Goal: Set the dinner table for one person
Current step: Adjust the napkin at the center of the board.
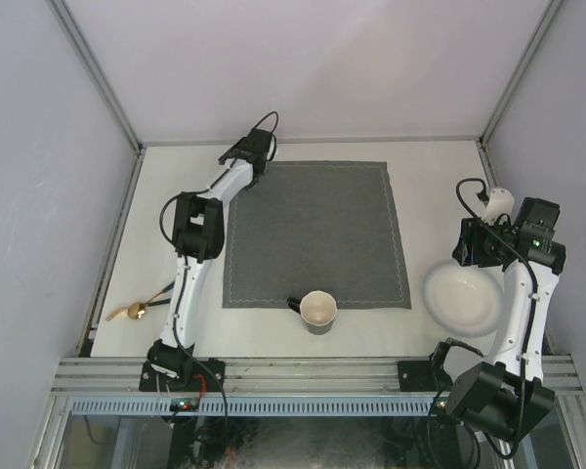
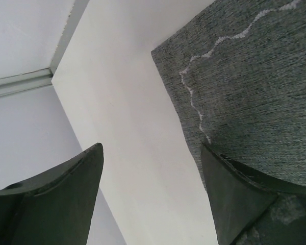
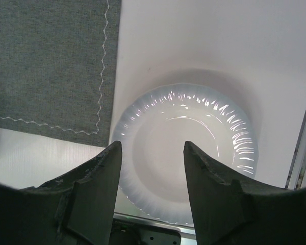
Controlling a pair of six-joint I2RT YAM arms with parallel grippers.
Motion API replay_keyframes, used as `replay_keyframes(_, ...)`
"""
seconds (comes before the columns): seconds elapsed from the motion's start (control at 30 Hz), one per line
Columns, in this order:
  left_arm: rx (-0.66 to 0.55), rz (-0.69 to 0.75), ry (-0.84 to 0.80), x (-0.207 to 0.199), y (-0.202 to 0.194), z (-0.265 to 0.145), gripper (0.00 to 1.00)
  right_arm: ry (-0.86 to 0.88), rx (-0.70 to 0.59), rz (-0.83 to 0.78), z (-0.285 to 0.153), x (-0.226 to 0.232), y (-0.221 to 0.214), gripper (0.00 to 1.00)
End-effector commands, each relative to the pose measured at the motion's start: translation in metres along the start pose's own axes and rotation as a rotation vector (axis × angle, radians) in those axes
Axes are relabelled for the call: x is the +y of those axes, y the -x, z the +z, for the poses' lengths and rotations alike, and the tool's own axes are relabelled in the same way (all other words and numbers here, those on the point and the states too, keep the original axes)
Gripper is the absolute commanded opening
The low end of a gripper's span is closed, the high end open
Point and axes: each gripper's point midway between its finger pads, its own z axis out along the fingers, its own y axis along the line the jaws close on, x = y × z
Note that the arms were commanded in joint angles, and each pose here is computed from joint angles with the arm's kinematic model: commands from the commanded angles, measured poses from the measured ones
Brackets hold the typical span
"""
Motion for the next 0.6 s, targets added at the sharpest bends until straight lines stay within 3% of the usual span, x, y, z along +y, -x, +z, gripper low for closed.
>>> replay_keyframes(0.0, -0.004, 0.018, 0.083, 0.0200, 0.0049, -0.0008, 0.81, -0.006, -0.035, -0.006, -0.0010, 0.0001, 0.0096, 0.52)
replay_keyframes(0.4, 0.022, 0.064, 0.134, 0.0247, -0.0007, 0.0034, 0.87, -0.001, -0.034, -0.009, -0.0010, 0.0018, 0.0095, 0.52)
replay_keyframes(0.57, 0.037, 0.147, 0.165, 0.0232, -0.0018, 0.0032, 0.91, 0.002, -0.035, -0.010, -0.0007, 0.0021, 0.0098, 0.52)
